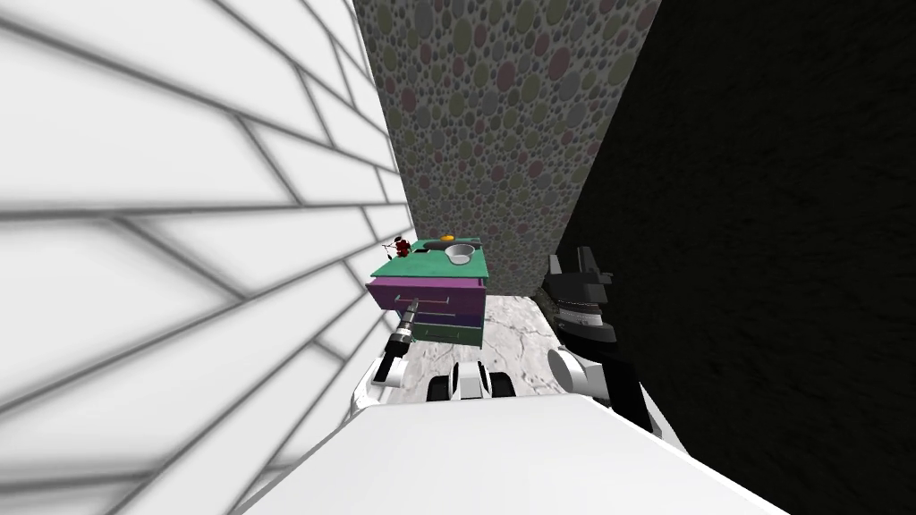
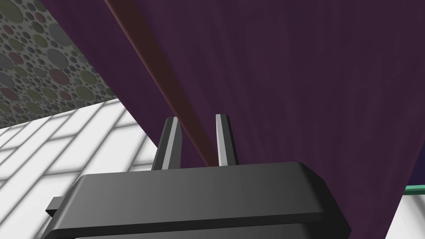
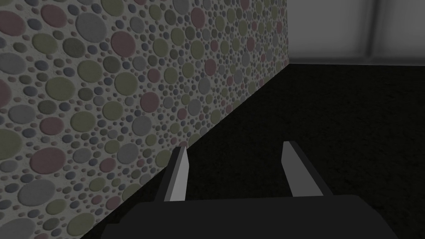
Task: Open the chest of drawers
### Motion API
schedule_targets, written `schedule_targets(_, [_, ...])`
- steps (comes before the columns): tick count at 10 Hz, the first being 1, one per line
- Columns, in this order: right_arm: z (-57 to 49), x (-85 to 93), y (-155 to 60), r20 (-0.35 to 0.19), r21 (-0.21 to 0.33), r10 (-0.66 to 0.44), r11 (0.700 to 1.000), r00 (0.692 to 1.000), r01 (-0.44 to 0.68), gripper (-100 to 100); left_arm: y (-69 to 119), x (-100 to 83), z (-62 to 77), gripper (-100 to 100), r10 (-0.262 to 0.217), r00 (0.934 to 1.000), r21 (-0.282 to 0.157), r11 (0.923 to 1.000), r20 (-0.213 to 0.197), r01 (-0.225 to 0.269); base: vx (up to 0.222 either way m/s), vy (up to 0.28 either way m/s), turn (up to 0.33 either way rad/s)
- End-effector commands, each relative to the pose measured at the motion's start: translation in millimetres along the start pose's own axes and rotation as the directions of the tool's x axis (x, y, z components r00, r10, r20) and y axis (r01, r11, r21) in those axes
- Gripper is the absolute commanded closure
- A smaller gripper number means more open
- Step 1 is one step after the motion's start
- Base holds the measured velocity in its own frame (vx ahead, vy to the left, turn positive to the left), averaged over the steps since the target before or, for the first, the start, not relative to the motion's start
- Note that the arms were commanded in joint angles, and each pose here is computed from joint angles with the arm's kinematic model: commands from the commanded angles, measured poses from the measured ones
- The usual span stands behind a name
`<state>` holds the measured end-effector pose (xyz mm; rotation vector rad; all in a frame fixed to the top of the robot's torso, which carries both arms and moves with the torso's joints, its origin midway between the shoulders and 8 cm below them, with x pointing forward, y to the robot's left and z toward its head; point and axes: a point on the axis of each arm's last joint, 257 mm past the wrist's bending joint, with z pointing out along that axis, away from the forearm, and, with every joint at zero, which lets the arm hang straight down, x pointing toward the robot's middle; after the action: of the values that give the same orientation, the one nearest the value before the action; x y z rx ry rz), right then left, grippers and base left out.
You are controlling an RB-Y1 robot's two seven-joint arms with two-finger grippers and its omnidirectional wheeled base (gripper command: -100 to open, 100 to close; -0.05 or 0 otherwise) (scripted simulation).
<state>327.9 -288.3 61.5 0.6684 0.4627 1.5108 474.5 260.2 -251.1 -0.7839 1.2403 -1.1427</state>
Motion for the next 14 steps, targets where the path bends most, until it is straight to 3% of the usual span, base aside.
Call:
schedule_targets(1, [0.0,0.0,0.0,0.0,0.0,0.0,1.0,1.0,0.0,0,6.3,-18.5,5.9,100,0.006,0.9998,-0.005,1.0,0.018,-0.006,-0.174,0.003,-0.1])
schedule_targets(6, [0.0,0.0,0.0,0.0,0.0,0.0,1.0,1.0,0.0,0,16.9,-64.7,19.6,100,0.016,0.9976,-0.012,0.9998,0.067,-0.015,-0.195,-0.022,-0.093])
schedule_targets(7, [0.1,0.1,0.0,0.0,0.0,0.0,1.0,1.0,0.0,0,16.8,-54.8,16.3,100,0.013,0.9984,-0.017,0.9998,0.055,-0.012,-0.091,-0.009,-0.021])
schedule_targets(11, [0.0,0.0,0.0,0.0,0.0,0.0,1.0,1.0,0.0,0,10.5,-57.5,10.1,100,0.012,0.9987,-0.002,0.9999,0.05,-0.012,-0.175,-0.003,0.047])
schedule_targets(12, [0.0,0.0,0.0,0.0,0.0,0.0,1.0,1.0,0.0,0,8.5,-63.0,20.3,-100,0.009,0.9988,-0.012,0.9999,0.049,-0.008,-0.115,-0.018,0.0])
schedule_targets(14, [0.0,0.0,0.0,0.0,0.0,0.0,1.0,1.0,0.0,0,2.1,-71.2,30.8,-100,0.009,0.9987,-0.013,0.9999,0.05,-0.008,-0.046,-0.019,-0.02])
